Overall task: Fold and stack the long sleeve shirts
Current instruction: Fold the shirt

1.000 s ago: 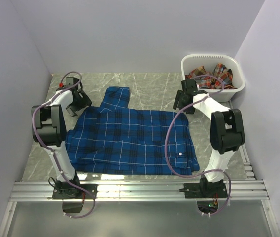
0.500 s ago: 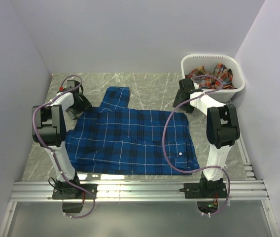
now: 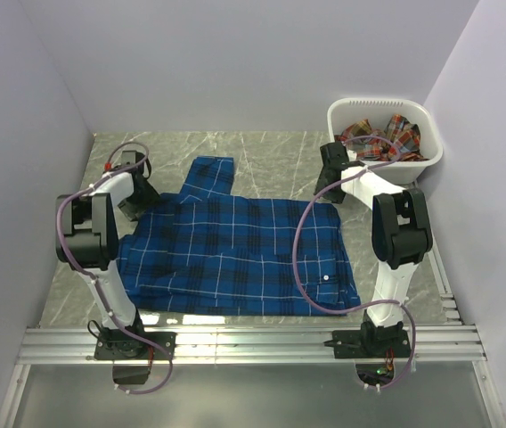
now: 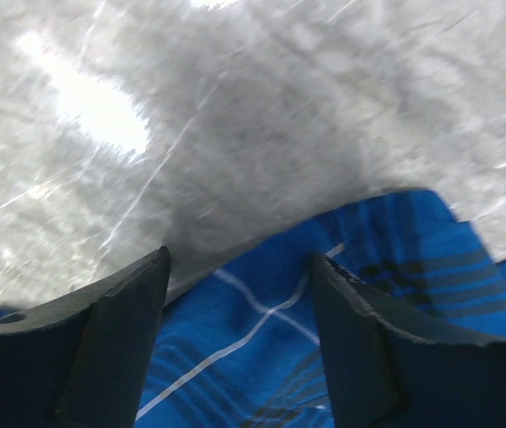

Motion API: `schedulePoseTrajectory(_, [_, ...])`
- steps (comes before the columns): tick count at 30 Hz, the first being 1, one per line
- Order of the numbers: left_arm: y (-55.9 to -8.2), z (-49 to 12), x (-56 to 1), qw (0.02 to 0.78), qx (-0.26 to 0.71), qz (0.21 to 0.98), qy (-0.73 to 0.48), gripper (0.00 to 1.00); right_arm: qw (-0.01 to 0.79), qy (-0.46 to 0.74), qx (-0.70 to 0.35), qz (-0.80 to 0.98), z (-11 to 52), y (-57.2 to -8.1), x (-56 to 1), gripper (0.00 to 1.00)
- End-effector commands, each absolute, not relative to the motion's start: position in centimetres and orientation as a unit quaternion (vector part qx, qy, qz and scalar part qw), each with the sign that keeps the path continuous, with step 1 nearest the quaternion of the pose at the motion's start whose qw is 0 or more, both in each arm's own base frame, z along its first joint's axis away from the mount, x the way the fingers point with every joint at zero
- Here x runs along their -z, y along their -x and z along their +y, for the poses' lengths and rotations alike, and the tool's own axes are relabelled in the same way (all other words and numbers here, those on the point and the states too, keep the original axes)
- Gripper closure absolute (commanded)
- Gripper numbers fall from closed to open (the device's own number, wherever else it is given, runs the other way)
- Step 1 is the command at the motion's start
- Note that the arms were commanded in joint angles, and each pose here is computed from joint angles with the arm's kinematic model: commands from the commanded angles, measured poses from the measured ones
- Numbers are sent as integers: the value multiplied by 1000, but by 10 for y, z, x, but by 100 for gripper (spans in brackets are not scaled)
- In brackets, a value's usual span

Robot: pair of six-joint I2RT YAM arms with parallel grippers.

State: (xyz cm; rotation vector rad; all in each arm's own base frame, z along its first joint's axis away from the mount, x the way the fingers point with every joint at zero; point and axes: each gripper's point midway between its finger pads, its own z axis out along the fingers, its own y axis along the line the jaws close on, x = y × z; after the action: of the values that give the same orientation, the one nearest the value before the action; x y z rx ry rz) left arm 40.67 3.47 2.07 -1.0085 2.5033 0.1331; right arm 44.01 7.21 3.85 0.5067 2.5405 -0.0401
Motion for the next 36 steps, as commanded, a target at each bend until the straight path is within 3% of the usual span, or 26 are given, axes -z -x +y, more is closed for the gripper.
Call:
schedulePoseTrajectory(1, [-362,37,3,153,-82,916,362,28,192,-166,11,967,85,-396,-18,47])
schedulePoseTrajectory(13, [-302,81,14,116,-116,890,425,30,173,-130,-3,976,96,-359,-22,44])
schedulePoseTrajectory(25, [-336,75,-15,191,-64,889,412,20,306,-147,19,941,81,-427,-93,39])
schedulePoseTrajectory(28, [-339,76,-25,211,-63,888,405,19,341,-127,-28,931,97,-439,-124,37])
schedulePoseTrajectory(36, [-335,72,-21,201,-69,890,403,18,264,-96,-56,958,127,-400,-80,40])
